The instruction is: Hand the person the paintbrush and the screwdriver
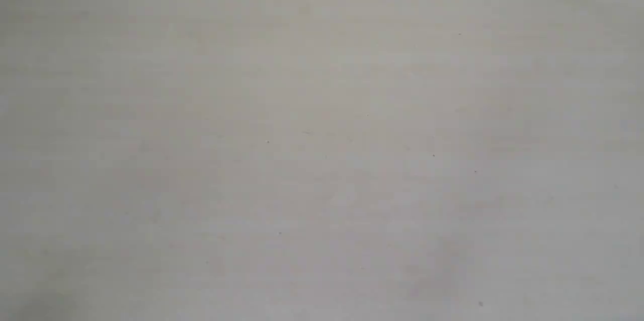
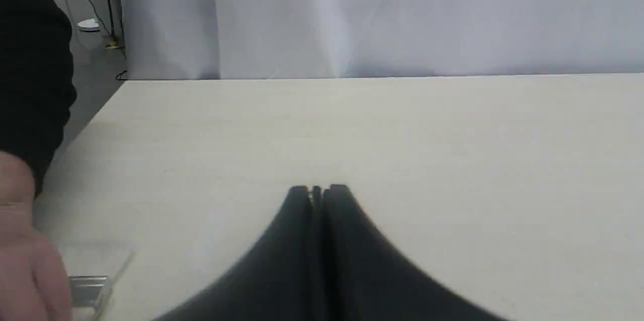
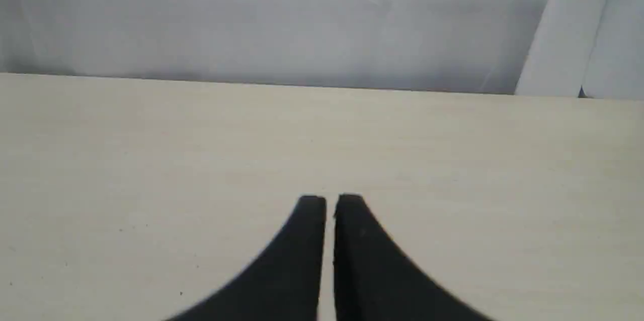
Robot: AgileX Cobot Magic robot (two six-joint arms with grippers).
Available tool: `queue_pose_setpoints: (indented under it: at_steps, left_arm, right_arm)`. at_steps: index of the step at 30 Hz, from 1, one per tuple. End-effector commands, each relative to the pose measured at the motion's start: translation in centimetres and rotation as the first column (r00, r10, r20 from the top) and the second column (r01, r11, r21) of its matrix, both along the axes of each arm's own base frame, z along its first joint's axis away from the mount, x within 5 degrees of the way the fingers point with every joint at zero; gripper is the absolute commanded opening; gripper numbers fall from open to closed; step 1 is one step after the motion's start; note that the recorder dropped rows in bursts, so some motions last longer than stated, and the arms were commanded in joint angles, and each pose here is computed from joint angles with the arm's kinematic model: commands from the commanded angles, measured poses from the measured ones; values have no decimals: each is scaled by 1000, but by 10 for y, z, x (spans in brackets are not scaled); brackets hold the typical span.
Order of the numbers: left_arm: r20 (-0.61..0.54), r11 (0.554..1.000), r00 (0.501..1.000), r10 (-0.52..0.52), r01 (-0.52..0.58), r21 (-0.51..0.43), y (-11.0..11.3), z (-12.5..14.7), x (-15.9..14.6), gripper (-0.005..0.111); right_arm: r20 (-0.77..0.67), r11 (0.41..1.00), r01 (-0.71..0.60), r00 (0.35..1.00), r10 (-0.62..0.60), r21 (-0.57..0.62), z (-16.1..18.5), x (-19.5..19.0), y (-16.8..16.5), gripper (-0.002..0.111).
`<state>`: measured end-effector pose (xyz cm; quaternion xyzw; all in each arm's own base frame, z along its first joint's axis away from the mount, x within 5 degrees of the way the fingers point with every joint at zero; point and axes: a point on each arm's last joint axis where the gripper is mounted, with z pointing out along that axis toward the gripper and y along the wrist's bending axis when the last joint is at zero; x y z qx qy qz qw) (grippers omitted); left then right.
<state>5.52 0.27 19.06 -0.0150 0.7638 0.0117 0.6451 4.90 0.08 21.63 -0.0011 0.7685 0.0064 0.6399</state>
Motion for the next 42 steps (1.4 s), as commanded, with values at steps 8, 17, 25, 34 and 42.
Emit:
queue_pose_setpoints:
  at_steps: [8,17,25,34,42]
  left_arm:
    - [7,1000,1000,-8,8,3,0,0,0,0]
    - [7,1000,1000,-8,8,3,0,0,0,0]
    - [7,1000,1000,-8,8,3,0,0,0,0]
    - [6,1000,1000,-9,9,-6,-1,0,0,0]
    - [6,1000,1000,-9,9,-6,-1,0,0,0]
  right_arm:
    - [-90,1000,1,996,-2,-7,-36,4,0,5]
    - [-76,1000,2,997,-4,-17,-34,4,0,5]
    - [-76,1000,2,997,-4,-17,-34,4,0,5]
    - [-75,1000,5,997,-5,-9,-34,4,0,5]
    - [-75,1000,10,997,-9,14,-34,4,0,5]
